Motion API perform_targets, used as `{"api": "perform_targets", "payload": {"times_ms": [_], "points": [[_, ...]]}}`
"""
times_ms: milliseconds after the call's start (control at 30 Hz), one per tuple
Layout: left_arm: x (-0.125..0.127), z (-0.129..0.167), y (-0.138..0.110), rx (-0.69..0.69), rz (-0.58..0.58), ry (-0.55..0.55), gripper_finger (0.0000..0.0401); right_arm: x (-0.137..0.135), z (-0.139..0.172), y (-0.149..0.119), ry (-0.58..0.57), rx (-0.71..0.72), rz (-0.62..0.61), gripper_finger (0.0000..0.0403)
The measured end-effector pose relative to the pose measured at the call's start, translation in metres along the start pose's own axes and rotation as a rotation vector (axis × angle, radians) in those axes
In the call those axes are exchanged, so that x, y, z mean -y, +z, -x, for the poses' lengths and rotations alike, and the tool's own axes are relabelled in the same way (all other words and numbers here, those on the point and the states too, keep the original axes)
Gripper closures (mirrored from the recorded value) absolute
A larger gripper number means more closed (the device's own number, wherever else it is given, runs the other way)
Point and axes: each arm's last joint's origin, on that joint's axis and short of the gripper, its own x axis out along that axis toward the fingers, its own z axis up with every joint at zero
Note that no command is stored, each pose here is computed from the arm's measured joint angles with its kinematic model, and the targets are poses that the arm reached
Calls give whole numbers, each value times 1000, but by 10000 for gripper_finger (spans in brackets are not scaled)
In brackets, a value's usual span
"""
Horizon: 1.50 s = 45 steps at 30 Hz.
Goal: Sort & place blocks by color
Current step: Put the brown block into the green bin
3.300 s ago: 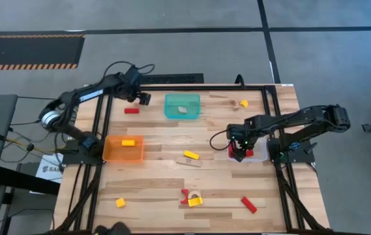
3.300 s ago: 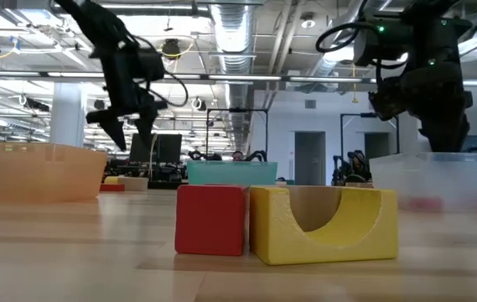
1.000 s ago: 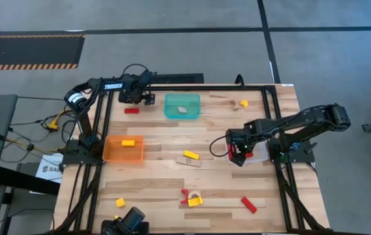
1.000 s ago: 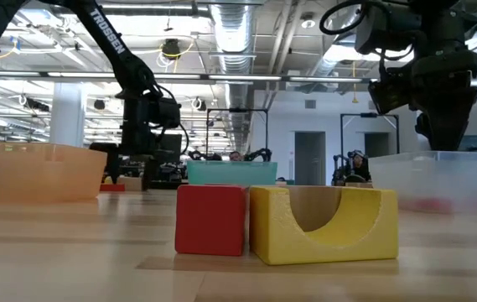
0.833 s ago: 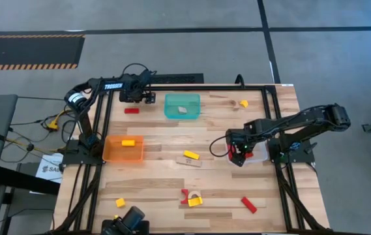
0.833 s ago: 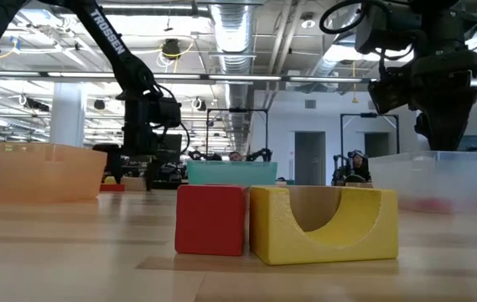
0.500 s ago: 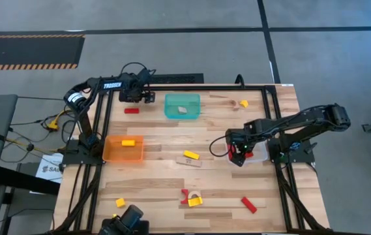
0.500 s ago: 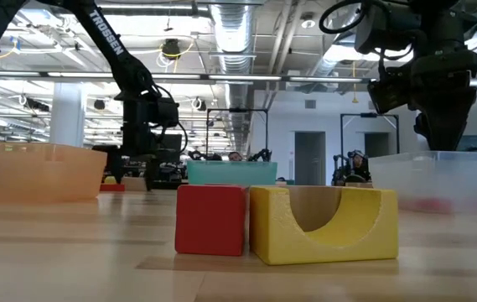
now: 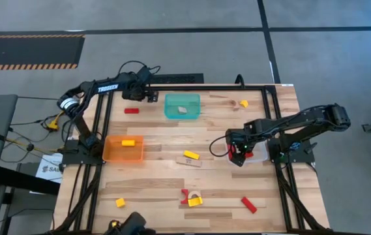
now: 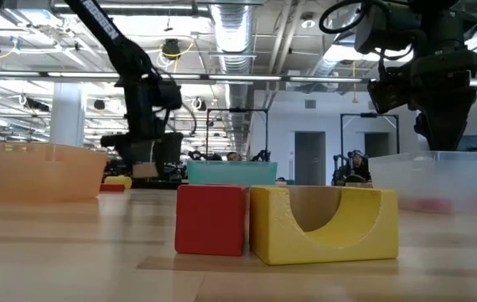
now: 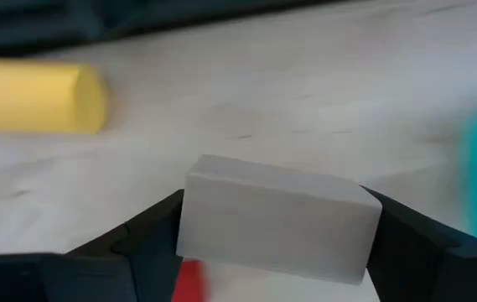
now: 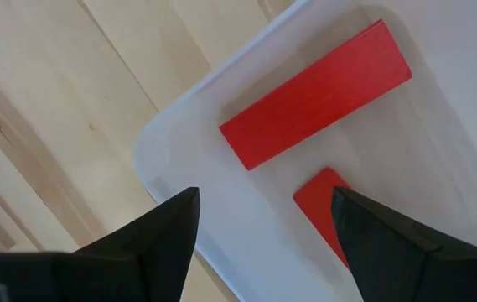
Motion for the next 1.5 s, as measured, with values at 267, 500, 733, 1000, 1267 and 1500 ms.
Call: {"api": "perform_targets", "payload": {"times_ms": [267,500,733,1000,1267,1500], "points": [[57,43,-10,184,-130,-402,129,0,0,1,3,6,0,110],[104,42,-22,303,-144,-575,130,0,0,1,7,10,-4,110],[127,26,-17,309,-148,-620,124,-1,0,1,10,10,-10,110],[141,28,-5,320,-255,-604,111,-1,0,1,10,9,-10,110],[140,34,3,322,-253,-594,89,-1,0,1,10,9,-5,110],[134,32,4,233,-265,-641,87,-1,0,1,11,9,-1,110]]}}
